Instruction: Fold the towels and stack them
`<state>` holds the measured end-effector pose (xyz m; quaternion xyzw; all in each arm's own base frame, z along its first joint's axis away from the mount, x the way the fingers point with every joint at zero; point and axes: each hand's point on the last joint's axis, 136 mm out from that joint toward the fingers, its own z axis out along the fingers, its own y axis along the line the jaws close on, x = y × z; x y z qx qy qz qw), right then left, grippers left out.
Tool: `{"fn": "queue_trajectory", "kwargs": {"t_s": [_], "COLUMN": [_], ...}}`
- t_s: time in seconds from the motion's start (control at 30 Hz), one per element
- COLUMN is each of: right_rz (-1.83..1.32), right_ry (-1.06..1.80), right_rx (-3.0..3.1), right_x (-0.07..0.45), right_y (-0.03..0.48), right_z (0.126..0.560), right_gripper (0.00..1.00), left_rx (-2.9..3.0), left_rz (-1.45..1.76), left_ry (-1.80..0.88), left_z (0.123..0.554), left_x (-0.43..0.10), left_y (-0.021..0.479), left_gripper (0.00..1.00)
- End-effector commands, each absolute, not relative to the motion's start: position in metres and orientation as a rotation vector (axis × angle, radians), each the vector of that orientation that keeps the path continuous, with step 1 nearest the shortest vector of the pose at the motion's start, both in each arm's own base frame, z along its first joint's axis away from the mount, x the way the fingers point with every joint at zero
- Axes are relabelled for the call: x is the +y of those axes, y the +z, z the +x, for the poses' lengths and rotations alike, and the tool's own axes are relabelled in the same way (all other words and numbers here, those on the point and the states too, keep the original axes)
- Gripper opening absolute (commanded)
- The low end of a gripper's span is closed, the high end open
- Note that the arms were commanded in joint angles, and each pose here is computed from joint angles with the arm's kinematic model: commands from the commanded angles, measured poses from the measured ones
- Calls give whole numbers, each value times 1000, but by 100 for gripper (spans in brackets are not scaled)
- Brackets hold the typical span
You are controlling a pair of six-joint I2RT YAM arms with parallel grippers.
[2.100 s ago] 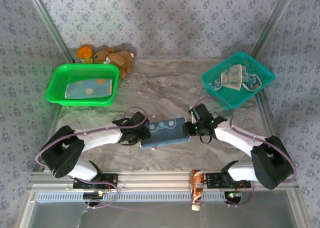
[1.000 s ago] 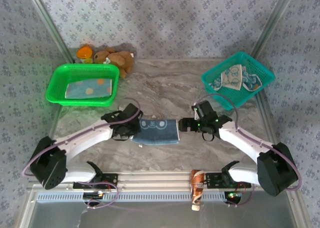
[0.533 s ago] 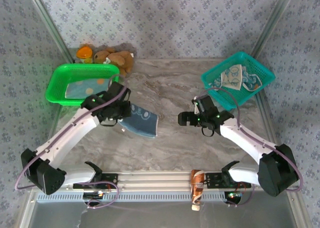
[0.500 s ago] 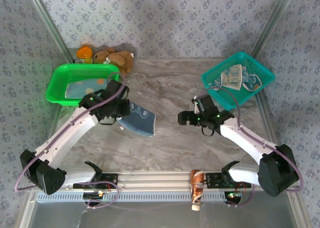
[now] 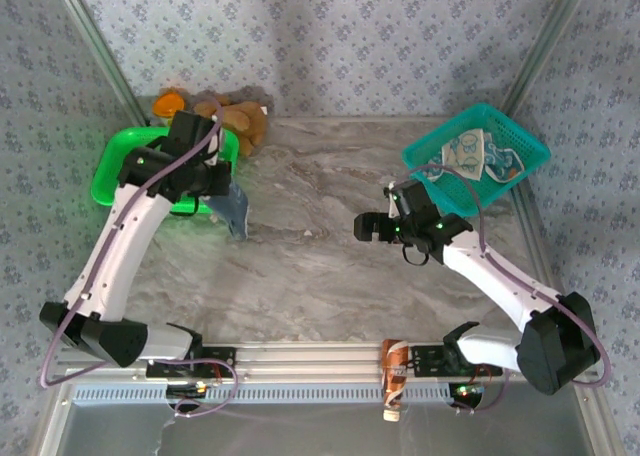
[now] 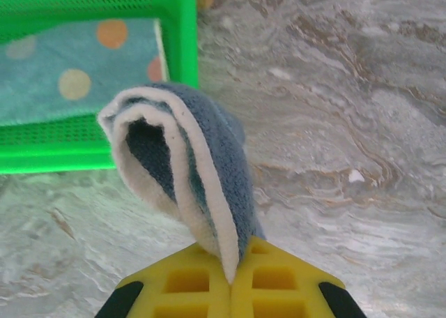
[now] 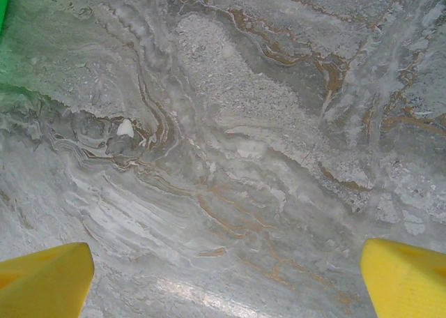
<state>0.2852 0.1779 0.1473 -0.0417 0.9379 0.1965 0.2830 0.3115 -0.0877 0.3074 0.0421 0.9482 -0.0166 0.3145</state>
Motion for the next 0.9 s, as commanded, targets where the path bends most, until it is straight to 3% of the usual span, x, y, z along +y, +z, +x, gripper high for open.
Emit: {"fn": "queue_trajectory", "kwargs": {"t_s": [0.0, 0.37, 0.63, 0.87], "right_rz": [-94, -88, -78, -57], "right_ry": [523, 513, 505, 490], "right_rx": [2546, 2596, 2621, 2628], "right_x": [177, 178, 176, 169], "right_y": [149, 139, 132, 130], "right_z": [285, 290, 290, 290], "right_gripper": [100, 100, 100, 100], "left_rx": [2441, 2276, 2294, 2376], "left_rz": [139, 7, -63, -18], "left_ry": [31, 92, 101, 8], "left_z": [320, 377, 424, 453], "left_x": [-67, -12, 10, -6], "left_y": [333, 385, 372, 337], "left_gripper": [0, 0, 0, 0]}}
